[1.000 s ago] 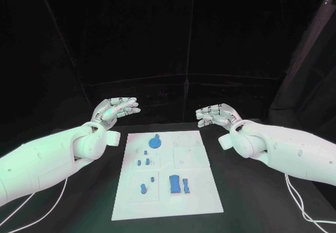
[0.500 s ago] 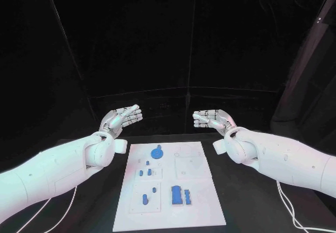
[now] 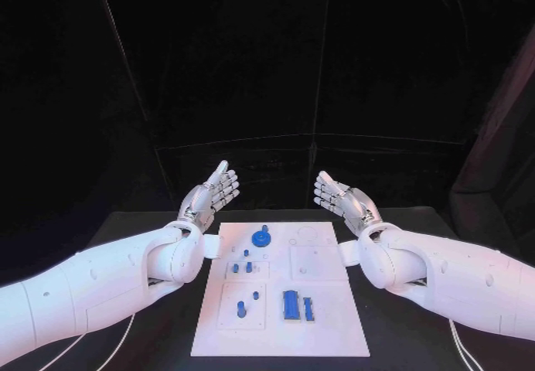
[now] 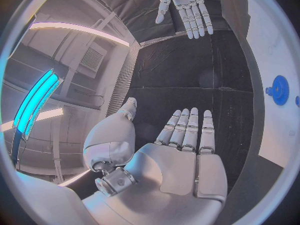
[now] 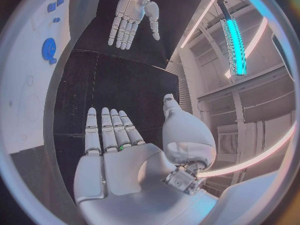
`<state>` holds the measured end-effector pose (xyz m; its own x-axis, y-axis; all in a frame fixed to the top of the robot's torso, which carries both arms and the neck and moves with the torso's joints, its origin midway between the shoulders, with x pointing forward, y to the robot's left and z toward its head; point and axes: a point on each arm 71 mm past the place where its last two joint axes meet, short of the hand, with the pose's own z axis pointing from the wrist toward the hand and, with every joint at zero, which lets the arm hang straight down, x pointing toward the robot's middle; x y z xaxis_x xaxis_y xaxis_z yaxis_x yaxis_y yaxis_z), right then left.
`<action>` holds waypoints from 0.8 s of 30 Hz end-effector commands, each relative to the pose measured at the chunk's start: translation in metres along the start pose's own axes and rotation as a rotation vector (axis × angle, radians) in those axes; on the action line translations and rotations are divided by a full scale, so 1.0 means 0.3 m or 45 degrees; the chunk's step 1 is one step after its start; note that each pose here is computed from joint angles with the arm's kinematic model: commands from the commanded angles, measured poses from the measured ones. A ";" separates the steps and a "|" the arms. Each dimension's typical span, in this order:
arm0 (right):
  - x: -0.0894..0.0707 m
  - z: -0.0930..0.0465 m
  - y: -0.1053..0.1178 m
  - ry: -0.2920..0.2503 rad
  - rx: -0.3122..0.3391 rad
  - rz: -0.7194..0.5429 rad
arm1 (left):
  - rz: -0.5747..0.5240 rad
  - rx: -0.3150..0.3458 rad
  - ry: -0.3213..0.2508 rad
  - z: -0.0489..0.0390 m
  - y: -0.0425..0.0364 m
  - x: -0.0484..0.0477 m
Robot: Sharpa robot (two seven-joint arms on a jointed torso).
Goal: Assemble the parts on the task board
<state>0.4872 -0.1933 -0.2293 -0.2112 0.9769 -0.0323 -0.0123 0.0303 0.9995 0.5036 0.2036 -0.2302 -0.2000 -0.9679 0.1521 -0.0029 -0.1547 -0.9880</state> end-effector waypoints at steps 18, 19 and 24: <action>0.020 -0.082 0.018 -0.249 0.011 0.053 | 0.185 -0.018 -0.234 -0.129 -0.013 0.067; 0.020 -0.082 0.018 -0.249 0.011 0.053 | 0.185 -0.018 -0.234 -0.129 -0.013 0.067; 0.020 -0.082 0.018 -0.249 0.011 0.053 | 0.185 -0.018 -0.234 -0.129 -0.013 0.067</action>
<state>0.4614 -0.1918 -0.2267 -0.0307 0.9995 0.0122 0.0185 -0.0117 0.9998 0.4615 0.1919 -0.2267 -0.0262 -0.9992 0.0288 -0.0204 -0.0282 -0.9994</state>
